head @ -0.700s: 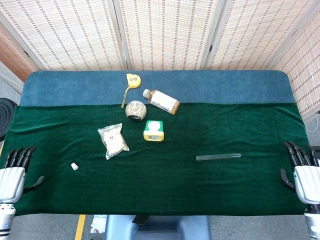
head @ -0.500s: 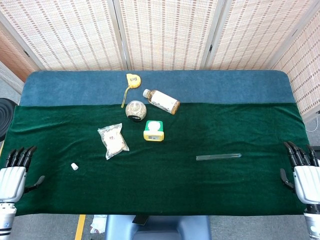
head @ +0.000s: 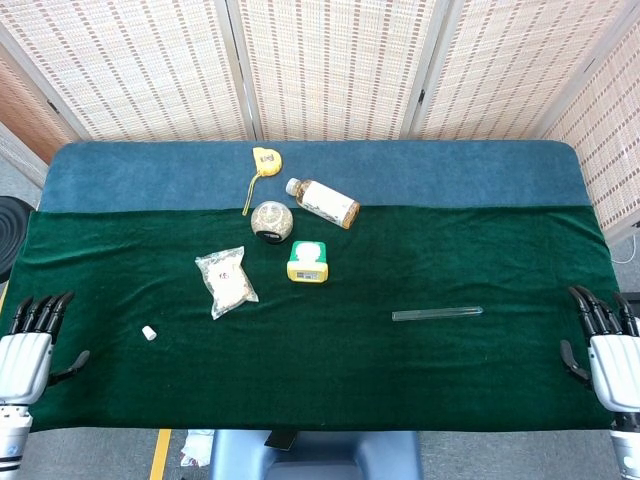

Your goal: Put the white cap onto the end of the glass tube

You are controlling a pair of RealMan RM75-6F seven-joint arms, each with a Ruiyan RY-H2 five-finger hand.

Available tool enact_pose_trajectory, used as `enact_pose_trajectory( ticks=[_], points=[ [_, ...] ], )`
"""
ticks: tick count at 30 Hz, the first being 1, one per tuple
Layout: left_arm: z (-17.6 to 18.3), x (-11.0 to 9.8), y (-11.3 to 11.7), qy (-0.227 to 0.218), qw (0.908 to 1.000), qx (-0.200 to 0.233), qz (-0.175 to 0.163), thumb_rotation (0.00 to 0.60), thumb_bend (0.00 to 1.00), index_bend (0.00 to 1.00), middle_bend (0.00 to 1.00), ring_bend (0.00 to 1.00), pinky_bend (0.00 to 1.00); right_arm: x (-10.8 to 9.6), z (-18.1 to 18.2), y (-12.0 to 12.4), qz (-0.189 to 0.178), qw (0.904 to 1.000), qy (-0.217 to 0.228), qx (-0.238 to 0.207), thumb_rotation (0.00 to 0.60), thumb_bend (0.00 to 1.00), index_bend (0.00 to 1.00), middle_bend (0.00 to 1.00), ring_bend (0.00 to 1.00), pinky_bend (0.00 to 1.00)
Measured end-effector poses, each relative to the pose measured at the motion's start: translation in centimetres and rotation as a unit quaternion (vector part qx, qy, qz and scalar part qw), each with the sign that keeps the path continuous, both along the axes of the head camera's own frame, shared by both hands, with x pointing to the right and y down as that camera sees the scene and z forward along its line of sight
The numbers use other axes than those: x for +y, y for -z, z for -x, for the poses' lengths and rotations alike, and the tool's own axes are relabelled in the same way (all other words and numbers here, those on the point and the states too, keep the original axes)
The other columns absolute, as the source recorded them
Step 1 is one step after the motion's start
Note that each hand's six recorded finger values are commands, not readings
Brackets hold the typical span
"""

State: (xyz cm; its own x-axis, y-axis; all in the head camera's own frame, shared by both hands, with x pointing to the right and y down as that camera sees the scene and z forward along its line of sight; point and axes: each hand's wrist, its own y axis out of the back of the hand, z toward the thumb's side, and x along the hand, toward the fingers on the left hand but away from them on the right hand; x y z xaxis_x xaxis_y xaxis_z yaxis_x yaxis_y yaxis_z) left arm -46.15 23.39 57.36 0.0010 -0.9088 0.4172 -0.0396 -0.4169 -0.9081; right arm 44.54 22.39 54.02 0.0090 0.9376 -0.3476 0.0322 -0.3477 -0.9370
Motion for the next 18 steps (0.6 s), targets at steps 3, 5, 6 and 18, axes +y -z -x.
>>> enact_pose_trajectory(
  ticks=[3, 5, 6, 18],
  points=[
    [-0.1, -0.2, -0.2, -0.005, 1.0, 0.001, 0.001, 0.6, 0.3, 0.11, 0.22, 0.18, 0.0, 0.0, 0.1, 0.0, 0.001, 1.0, 0.001, -0.002, 0.6, 0.52, 0.06, 0.13, 0.18, 0.0],
    [-0.4, -0.5, -0.4, -0.01, 0.9999, 0.005, 0.003, 0.6, 0.3, 0.12, 0.22, 0.18, 0.0, -0.1, 0.1, 0.0, 0.0, 1.0, 0.002, -0.003, 0.6, 0.52, 0.06, 0.13, 0.18, 0.0],
    [-0.5, -0.7, -0.5, -0.012, 0.9999, 0.008, 0.004, 0.6, 0.3, 0.12, 0.22, 0.18, 0.0, -0.1, 0.2, 0.0, 0.0, 1.0, 0.004, -0.004, 0.6, 0.52, 0.06, 0.13, 0.18, 0.0],
    [-3.5, -3.8, -4.2, -0.065, 0.996, 0.03, 0.053, 0.6, 0.25, 0.1, 0.18, 0.09, 0.0, -0.7, 0.7, -0.2, 0.002, 0.9998, 0.015, -0.008, 0.6, 0.52, 0.06, 0.13, 0.17, 0.0]
  ],
)
